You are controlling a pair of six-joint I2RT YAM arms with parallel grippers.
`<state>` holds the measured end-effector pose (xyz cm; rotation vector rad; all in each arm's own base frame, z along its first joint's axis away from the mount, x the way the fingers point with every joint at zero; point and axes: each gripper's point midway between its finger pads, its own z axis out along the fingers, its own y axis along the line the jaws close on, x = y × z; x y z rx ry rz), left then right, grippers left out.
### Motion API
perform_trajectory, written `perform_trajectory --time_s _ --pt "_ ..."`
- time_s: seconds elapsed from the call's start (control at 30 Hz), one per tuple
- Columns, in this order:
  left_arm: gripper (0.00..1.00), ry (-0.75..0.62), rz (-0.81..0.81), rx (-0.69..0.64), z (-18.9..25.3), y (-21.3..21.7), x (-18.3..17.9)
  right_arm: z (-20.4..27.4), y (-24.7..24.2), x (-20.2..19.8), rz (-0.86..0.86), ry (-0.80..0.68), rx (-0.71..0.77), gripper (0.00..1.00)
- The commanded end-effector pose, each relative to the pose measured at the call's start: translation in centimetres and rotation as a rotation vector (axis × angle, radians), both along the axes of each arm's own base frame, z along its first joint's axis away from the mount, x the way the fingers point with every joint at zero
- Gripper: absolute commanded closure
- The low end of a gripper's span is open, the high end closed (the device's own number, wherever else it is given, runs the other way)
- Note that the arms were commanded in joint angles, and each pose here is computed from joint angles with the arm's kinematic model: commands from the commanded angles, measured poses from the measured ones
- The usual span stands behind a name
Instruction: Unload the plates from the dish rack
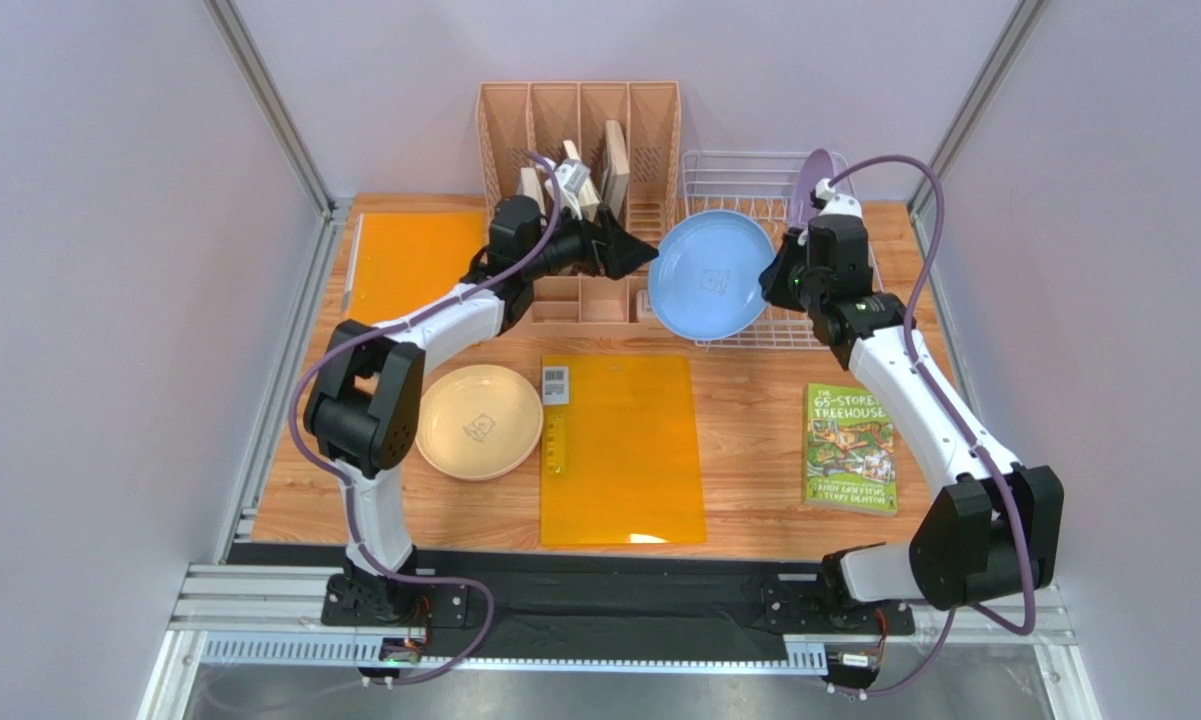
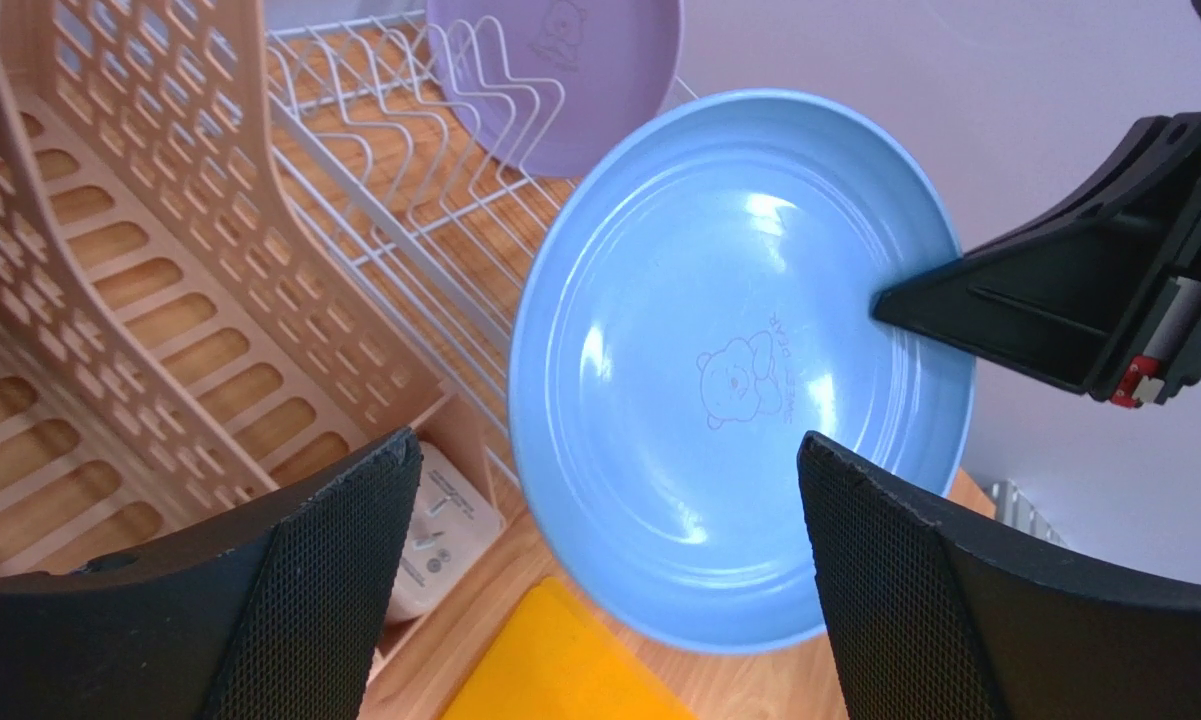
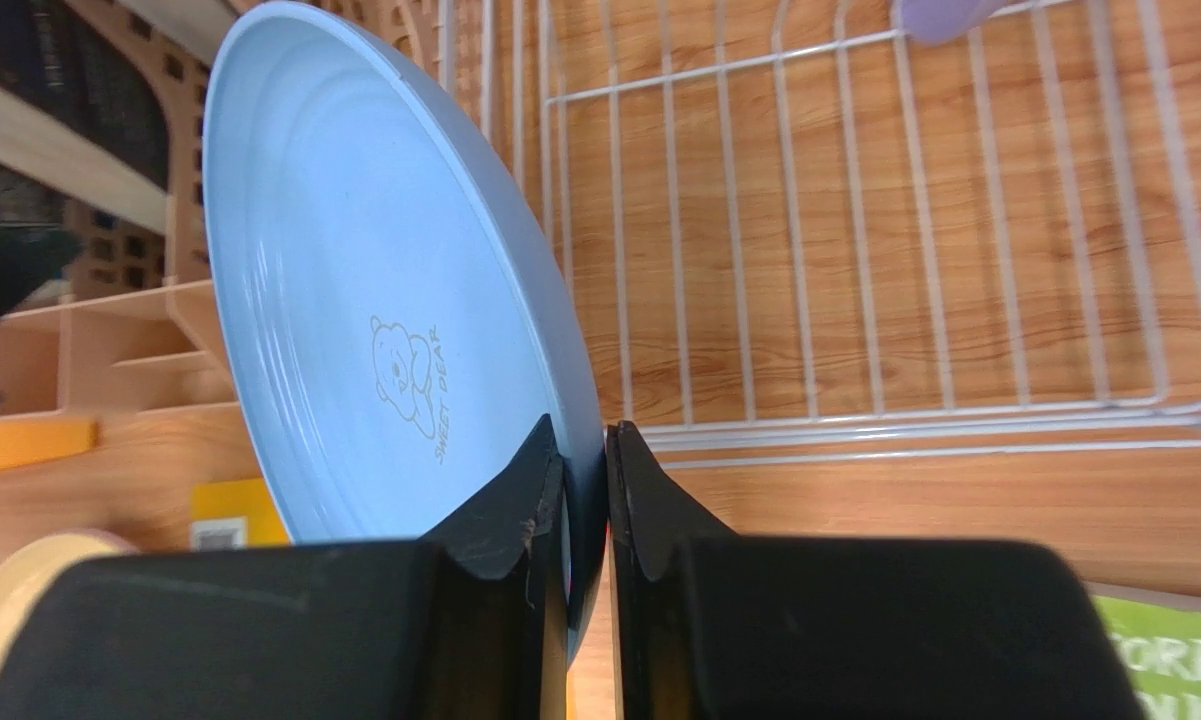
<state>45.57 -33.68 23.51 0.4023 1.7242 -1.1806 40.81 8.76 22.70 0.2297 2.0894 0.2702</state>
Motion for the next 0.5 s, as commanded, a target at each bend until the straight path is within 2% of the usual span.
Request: perform_trajectory --time_s 0.0,0.27,0.37,0.47 --pt "0.00 -0.055 -0.040 -0.060 1.9 -1.5 -0.5 5.8 3.4 0.0 0.107 -0.183 0.235 1.00" --pt "0.01 -0.035 -0.029 -0.052 0.7 -1.7 -0.7 4.2 4.2 -1.3 0.131 -0.155 0.296 1.00" --pt "0.17 -0.022 -0.032 -0.046 0.0 -1.9 -1.0 4.0 4.4 -1.6 0.140 -0.152 0.311 1.00" --pt "0.60 -0.012 -0.038 -0.040 -0.5 -2.0 -1.6 4.4 4.3 -1.9 0.141 -0.167 0.315 1.00"
